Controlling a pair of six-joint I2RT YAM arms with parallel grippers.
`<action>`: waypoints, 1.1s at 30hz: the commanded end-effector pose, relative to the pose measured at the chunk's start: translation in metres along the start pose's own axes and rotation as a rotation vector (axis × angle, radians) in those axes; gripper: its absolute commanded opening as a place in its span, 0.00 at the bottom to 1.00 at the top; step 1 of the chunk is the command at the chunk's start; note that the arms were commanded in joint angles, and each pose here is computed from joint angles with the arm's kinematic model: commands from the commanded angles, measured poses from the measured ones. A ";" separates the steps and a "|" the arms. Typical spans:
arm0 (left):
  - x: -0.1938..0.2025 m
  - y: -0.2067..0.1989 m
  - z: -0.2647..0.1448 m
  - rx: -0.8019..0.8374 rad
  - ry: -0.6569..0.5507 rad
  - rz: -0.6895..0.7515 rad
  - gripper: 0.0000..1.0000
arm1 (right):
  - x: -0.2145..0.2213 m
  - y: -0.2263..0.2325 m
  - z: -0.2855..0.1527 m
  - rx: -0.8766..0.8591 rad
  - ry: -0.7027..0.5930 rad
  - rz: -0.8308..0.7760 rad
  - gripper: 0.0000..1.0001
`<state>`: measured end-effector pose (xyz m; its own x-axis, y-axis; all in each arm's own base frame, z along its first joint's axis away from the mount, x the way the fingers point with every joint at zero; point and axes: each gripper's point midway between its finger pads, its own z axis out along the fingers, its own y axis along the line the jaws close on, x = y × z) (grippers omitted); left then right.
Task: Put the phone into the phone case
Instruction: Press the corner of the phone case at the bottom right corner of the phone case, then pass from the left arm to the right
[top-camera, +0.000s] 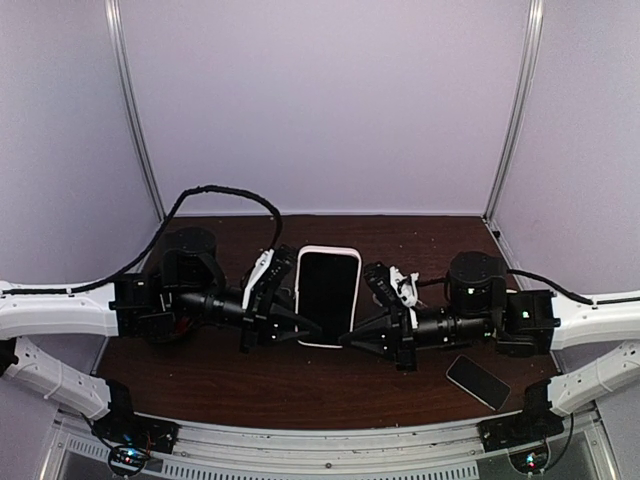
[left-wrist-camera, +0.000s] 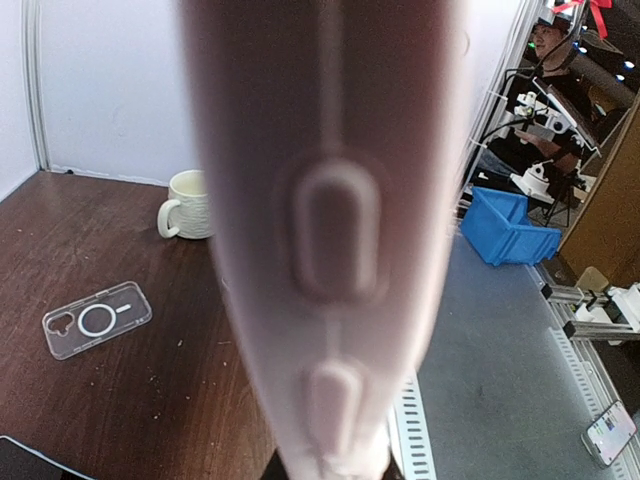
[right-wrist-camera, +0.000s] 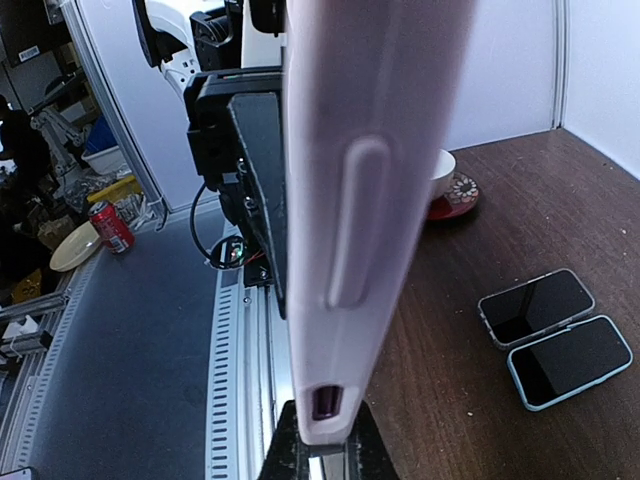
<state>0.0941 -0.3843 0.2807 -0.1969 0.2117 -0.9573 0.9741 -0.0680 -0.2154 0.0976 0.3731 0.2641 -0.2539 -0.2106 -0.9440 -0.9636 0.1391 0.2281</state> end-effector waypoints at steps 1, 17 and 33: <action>-0.033 -0.013 -0.007 0.030 -0.112 0.089 0.00 | -0.021 0.001 -0.003 -0.001 -0.057 0.001 0.00; -0.028 -0.010 -0.005 0.023 -0.098 0.085 0.00 | -0.067 0.007 -0.019 0.009 -0.119 -0.012 0.41; -0.009 0.062 -0.024 -0.418 0.056 -0.086 0.82 | -0.045 -0.068 -0.025 0.236 -0.030 0.263 0.00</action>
<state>0.1142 -0.3825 0.2746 -0.2220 0.2342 -0.9465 0.9750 0.0648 -0.2127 0.1384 0.3624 0.3054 -0.3630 -0.1370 -0.9216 -0.9095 0.2673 0.3185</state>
